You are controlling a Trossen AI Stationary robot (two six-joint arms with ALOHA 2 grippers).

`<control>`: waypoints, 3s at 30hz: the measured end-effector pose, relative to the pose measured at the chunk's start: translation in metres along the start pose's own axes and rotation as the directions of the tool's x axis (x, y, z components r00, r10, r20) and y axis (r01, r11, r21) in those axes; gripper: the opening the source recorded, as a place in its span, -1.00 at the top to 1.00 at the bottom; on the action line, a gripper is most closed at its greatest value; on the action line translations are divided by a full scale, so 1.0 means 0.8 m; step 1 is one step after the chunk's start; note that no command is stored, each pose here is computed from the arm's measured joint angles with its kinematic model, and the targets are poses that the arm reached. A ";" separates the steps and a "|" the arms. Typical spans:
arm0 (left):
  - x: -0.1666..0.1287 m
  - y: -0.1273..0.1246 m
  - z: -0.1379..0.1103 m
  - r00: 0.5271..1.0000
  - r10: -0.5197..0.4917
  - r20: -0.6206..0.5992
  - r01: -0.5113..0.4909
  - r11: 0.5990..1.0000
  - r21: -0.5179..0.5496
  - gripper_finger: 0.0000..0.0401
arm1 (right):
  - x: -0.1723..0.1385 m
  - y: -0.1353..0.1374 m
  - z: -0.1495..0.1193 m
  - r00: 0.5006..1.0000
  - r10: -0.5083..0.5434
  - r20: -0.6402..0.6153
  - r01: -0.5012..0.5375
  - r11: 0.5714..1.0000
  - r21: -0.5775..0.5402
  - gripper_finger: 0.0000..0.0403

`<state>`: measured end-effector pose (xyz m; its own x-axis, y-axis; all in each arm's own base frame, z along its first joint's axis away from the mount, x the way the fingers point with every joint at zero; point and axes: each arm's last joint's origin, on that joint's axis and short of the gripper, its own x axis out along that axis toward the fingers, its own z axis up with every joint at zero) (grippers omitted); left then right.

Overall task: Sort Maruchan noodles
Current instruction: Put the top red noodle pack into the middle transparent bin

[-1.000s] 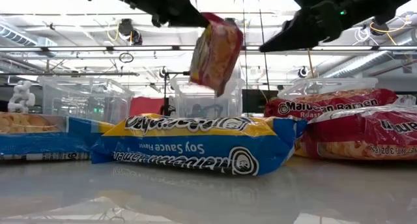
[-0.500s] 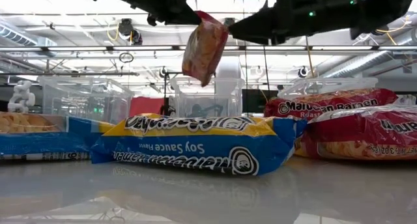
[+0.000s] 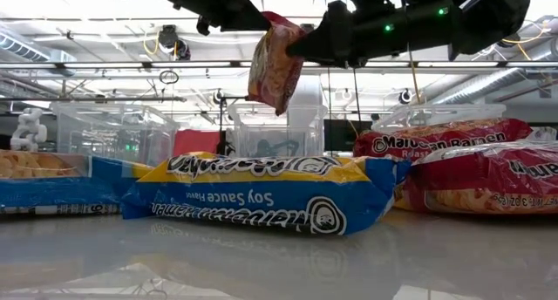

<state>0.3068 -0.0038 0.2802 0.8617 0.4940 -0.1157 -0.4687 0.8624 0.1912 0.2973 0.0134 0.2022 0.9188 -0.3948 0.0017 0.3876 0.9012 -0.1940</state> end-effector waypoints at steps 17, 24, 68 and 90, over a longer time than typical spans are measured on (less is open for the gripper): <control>0.001 0.006 0.007 0.997 0.070 0.043 -0.067 0.996 -0.064 0.99 | 0.004 -0.007 0.000 0.999 0.050 0.013 -0.051 0.997 0.049 -0.14; 0.001 0.006 0.011 0.995 0.060 0.074 -0.054 0.995 -0.086 0.99 | 0.006 -0.010 -0.002 0.996 0.089 0.006 -0.089 0.990 0.112 -0.31; -0.030 0.004 0.018 0.997 -0.082 0.002 0.082 0.996 -0.041 0.47 | -0.011 -0.033 0.024 0.995 0.094 -0.028 -0.094 0.996 0.006 0.32; -0.043 0.003 -0.006 0.964 -0.165 -0.210 0.166 0.986 -0.013 0.19 | -0.028 -0.034 -0.001 0.890 0.229 -0.395 -0.217 0.973 0.077 0.37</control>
<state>0.2749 -0.0184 0.2800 0.8671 0.3565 -0.3479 -0.3212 0.9340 0.1567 0.2664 -0.0028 0.2067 0.8767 -0.2152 -0.4302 0.1838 0.9763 -0.1138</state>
